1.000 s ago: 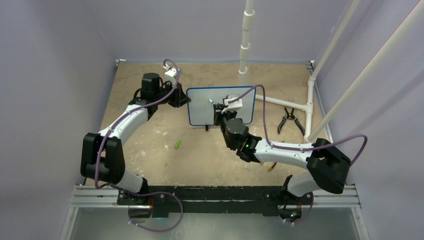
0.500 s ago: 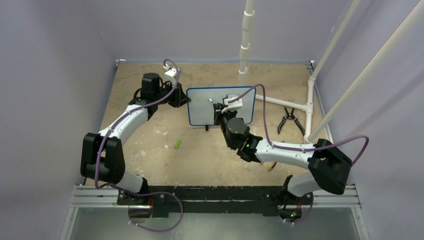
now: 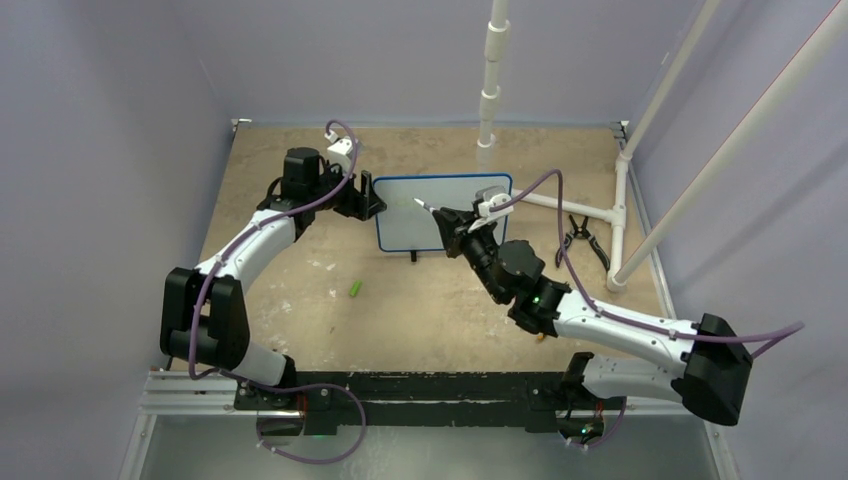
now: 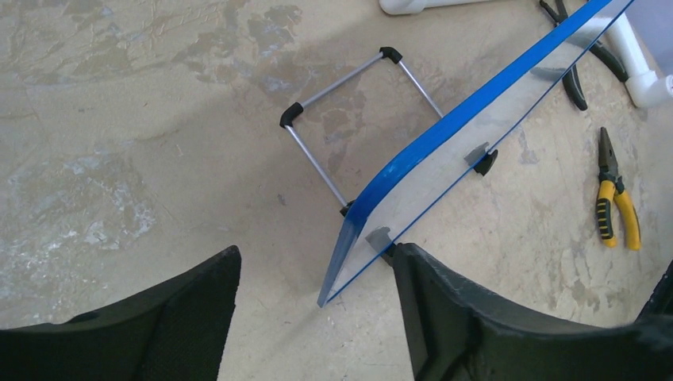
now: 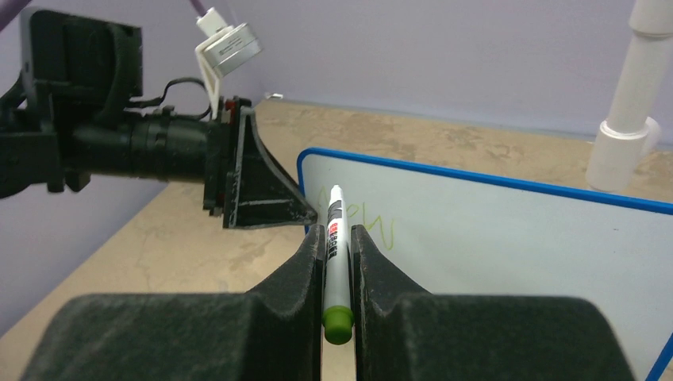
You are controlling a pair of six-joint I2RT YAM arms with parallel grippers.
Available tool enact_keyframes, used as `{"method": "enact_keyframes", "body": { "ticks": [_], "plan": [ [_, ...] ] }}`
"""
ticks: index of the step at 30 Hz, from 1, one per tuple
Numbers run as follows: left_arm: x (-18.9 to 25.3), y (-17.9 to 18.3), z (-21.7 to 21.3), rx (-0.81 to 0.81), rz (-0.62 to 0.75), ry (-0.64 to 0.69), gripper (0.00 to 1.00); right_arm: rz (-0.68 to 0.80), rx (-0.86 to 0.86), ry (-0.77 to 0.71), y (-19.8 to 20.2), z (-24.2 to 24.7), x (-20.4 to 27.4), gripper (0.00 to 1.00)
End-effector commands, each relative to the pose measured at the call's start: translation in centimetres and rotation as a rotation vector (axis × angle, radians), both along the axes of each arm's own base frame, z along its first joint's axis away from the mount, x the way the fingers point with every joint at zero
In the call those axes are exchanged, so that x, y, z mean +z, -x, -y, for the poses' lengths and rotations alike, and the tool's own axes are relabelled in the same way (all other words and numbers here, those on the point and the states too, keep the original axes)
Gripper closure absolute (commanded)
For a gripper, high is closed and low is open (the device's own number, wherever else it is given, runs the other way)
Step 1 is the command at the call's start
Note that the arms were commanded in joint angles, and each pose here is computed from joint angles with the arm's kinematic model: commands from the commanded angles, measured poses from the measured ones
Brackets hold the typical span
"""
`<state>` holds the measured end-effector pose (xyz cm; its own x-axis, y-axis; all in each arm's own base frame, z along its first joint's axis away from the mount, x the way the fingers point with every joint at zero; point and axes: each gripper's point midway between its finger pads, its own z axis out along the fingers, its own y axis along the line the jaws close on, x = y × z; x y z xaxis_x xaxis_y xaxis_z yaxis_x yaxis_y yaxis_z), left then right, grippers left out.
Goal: Write a sentence on the whiteboard
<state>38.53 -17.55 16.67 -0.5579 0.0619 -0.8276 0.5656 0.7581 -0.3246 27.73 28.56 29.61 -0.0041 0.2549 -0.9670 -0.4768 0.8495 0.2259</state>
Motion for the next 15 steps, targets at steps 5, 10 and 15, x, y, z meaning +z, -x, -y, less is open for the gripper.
{"method": "enact_keyframes", "body": {
  "ticks": [5, 10, 15],
  "plan": [
    [6.3, -0.1, -0.6, 0.01, 0.186, 0.011, 0.23, -0.014, 0.002, 0.008, -0.1, 3.8, -1.3, 1.0],
    [9.6, -1.0, 0.6, -0.022, 0.261, 0.023, 0.22, 0.014, -0.043, -0.001, -0.7, 5.0, -1.0, 1.0],
    [8.9, -2.0, 3.4, -0.075, 0.251, -0.035, 0.22, 0.036, -0.088, 0.004, -1.8, 5.0, -0.8, 1.0]
  ]
}}
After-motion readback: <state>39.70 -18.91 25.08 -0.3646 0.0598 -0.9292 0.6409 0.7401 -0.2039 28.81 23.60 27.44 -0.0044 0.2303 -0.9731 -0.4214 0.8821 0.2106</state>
